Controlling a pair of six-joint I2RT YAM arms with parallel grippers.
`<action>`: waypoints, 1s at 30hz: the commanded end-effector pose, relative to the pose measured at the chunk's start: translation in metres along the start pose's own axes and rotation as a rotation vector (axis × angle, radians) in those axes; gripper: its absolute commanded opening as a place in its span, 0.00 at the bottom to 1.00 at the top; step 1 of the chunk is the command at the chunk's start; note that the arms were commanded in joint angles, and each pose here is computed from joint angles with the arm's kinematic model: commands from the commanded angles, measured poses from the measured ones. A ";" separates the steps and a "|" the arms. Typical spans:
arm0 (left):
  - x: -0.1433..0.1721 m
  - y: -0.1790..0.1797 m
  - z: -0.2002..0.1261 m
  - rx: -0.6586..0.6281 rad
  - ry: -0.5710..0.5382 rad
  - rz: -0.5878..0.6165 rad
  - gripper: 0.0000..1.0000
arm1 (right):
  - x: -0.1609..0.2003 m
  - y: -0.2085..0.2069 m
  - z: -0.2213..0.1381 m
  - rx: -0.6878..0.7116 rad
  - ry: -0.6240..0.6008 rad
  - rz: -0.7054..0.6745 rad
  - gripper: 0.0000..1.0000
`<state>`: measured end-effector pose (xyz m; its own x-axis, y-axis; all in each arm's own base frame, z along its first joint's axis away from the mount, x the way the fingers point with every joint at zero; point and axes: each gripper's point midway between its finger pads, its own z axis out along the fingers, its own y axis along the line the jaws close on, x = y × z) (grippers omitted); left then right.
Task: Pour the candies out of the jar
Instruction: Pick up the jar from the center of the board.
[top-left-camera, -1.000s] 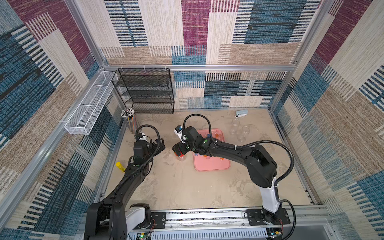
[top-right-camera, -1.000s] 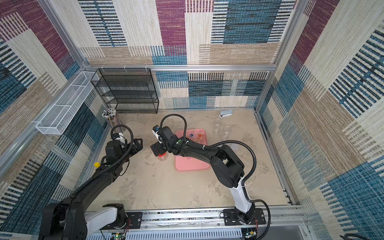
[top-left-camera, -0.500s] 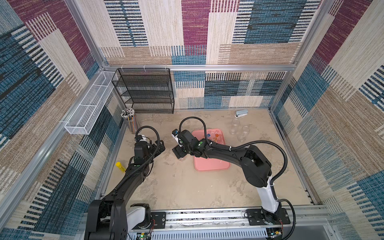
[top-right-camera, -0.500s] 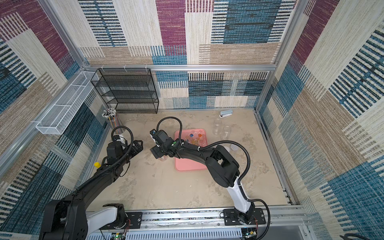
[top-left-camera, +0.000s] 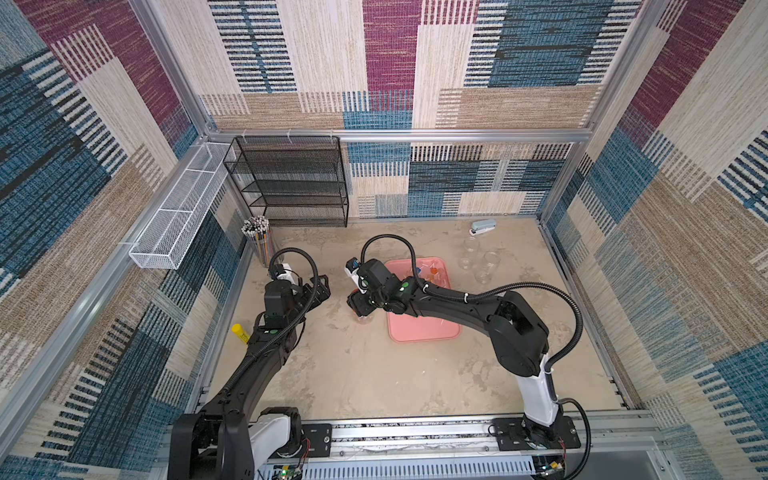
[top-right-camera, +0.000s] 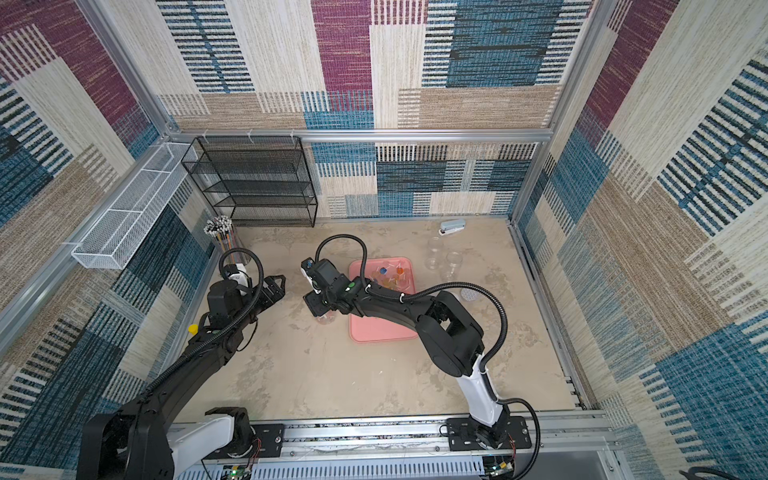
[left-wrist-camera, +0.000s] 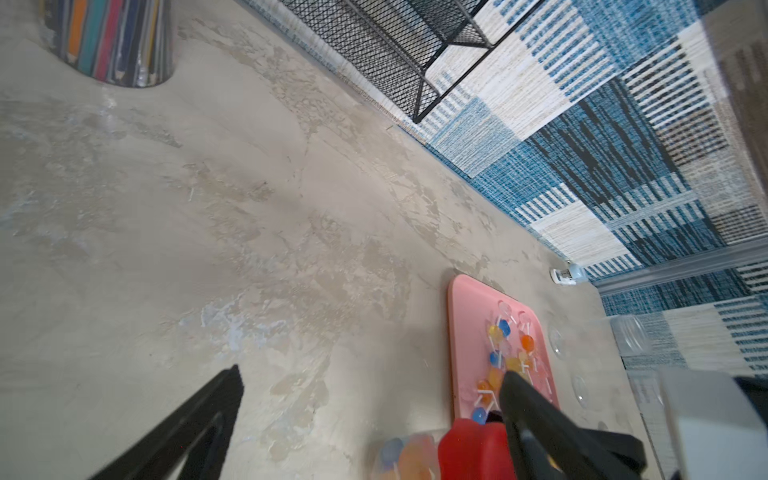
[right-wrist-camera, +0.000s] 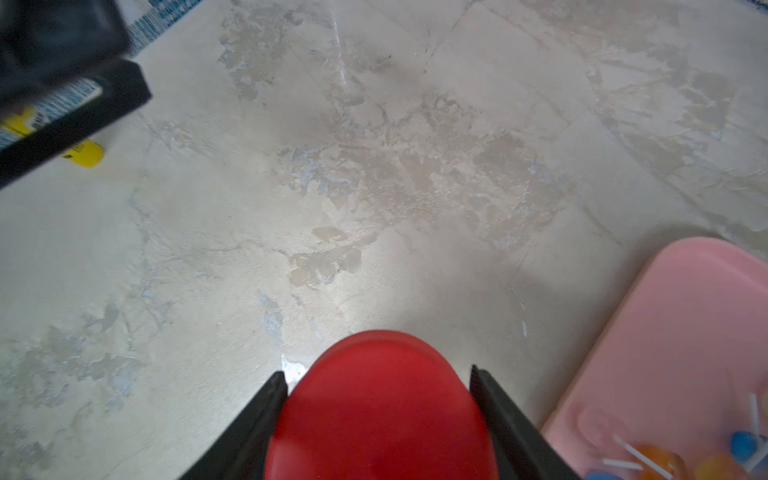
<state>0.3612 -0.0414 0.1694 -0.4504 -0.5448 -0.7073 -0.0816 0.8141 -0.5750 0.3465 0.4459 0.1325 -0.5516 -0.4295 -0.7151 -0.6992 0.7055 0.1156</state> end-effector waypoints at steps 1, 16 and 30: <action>-0.008 -0.028 -0.002 0.113 -0.001 0.077 0.99 | -0.028 -0.007 -0.022 -0.039 -0.075 0.046 0.53; 0.025 -0.153 -0.009 0.492 0.089 0.453 0.98 | -0.071 -0.103 -0.136 -0.186 -0.245 0.230 0.51; 0.067 -0.251 -0.022 0.901 0.236 0.696 0.95 | -0.069 -0.116 -0.199 -0.429 -0.322 0.299 0.48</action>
<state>0.3416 -0.2649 0.2719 -0.3605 0.0426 -0.9318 0.8067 0.5157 -0.2885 0.3847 0.2753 0.2844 -0.6613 -0.0182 -0.7499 -0.6380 0.5393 0.5496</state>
